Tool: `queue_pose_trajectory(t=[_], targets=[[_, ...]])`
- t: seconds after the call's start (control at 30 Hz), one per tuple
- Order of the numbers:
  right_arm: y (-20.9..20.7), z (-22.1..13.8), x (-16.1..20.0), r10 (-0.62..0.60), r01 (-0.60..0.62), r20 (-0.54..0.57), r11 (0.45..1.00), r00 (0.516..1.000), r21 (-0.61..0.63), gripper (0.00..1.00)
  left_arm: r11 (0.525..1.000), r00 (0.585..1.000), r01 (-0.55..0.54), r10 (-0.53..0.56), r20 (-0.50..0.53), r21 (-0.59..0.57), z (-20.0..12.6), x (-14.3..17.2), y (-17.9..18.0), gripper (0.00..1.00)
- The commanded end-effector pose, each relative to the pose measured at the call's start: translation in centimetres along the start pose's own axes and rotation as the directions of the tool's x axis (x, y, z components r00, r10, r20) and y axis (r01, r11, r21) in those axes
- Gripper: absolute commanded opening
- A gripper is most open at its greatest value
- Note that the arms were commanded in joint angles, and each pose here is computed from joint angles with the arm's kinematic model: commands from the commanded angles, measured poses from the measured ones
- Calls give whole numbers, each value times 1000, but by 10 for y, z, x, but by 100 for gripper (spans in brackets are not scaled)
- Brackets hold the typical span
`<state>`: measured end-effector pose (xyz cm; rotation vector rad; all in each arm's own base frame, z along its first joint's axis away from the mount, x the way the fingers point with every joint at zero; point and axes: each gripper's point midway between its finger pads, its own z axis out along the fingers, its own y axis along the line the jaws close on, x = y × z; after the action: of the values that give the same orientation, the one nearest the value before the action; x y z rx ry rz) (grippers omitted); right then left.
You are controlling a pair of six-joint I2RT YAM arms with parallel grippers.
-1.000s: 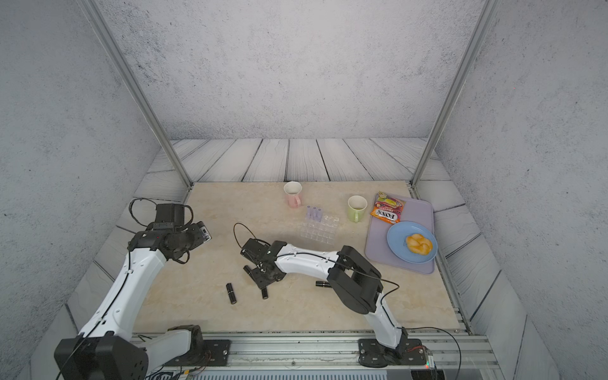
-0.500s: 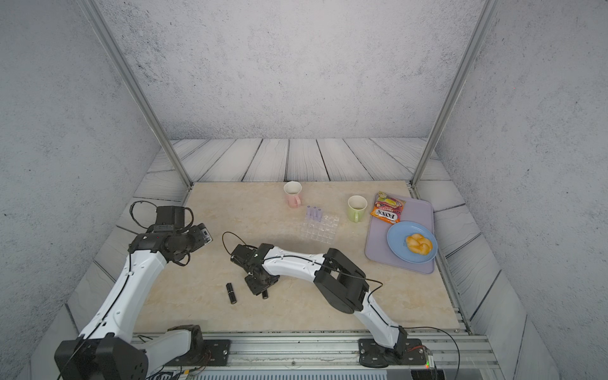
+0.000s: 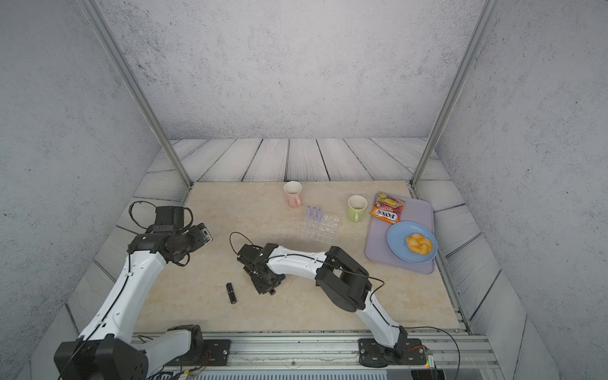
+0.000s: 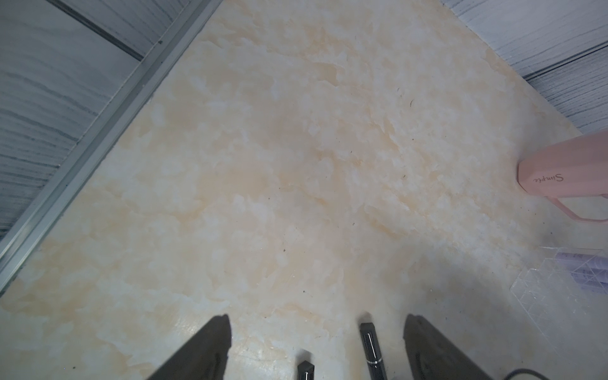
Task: Arrange the lipsticks in the organizer
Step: Pick up the lipstick at the center of the board.
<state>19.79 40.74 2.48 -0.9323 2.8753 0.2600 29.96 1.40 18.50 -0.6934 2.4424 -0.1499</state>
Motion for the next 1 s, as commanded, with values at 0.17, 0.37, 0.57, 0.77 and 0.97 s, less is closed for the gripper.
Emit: queue_pose_trajectory(t=[0.17,0.37,0.57,0.77,0.97], targets=[[-14,-125,-27,-77,162,582,982,810,-96,16,975,997,-51,64,-50,218,-15,10,-39,85],[-29,-189,-11,-242,341,885,935,398,102,15,853,981,-168,196,-6,495,-36,32,-109,81],[-41,-235,4,-286,332,933,921,218,205,17,697,919,-364,375,118,618,-59,80,-137,81],[-44,-266,26,-365,357,929,877,60,322,16,517,880,-435,416,228,737,-86,119,-159,59],[-54,-280,34,-343,315,937,898,61,308,16,324,822,-530,423,381,784,-117,145,-178,56]])
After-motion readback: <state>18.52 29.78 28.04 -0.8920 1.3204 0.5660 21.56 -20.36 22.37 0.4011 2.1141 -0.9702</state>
